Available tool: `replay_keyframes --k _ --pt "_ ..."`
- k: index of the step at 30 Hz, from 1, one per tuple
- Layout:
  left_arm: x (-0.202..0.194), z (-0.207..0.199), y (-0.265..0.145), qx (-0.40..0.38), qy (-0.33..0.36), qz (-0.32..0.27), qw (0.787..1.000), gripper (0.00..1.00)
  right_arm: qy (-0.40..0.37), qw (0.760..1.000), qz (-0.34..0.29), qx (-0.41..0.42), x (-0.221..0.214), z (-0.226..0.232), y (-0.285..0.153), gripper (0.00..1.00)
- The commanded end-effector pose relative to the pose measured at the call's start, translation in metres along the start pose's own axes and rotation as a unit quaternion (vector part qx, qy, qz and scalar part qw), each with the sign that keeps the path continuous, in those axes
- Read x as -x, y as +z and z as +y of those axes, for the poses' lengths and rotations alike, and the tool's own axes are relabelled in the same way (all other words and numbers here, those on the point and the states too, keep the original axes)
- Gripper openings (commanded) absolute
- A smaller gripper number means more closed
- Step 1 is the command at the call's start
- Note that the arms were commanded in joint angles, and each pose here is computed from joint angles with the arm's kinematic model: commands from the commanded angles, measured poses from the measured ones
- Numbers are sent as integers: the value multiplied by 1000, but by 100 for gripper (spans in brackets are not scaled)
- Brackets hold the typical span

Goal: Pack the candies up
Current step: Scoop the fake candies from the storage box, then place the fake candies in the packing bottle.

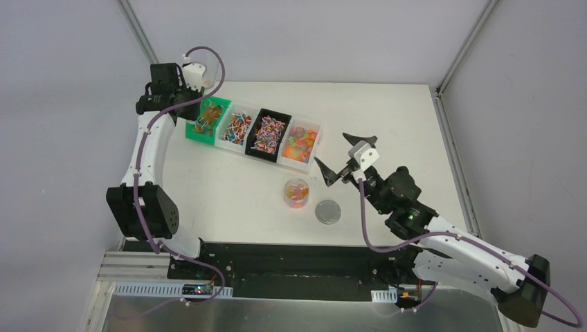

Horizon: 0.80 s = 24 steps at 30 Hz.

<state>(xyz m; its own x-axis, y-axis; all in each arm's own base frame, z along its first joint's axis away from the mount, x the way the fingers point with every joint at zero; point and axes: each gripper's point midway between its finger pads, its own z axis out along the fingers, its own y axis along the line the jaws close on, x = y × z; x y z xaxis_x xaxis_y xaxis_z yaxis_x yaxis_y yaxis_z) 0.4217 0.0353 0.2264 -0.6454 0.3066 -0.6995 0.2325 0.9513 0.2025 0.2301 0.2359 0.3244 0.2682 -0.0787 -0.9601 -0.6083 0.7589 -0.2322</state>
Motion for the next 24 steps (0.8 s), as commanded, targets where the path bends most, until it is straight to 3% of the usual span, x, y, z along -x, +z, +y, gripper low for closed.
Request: replay_keyframes --k 1,5,8,12,16,24 --pt "56 -67 -47 -127 -18 -90 988 0 -69 988 -127 49 61 16 22 98" --pt "73 -134 -72 -203 15 -106 973 0 -174 966 -141 126 68 45 48 97" --pt "76 -190 -97 -292 38 -120 948 0 -244 944 -152 164 68 61 66 95" --pt "68 -237 -126 -355 66 -124 924 0 -330 911 -151 196 61 76 91 90" --pt "58 -253 -140 -378 74 -117 916 0 -376 896 -145 187 58 74 112 90" --pt "49 -241 -136 -340 73 -100 932 0 -388 892 -125 194 50 71 119 85"
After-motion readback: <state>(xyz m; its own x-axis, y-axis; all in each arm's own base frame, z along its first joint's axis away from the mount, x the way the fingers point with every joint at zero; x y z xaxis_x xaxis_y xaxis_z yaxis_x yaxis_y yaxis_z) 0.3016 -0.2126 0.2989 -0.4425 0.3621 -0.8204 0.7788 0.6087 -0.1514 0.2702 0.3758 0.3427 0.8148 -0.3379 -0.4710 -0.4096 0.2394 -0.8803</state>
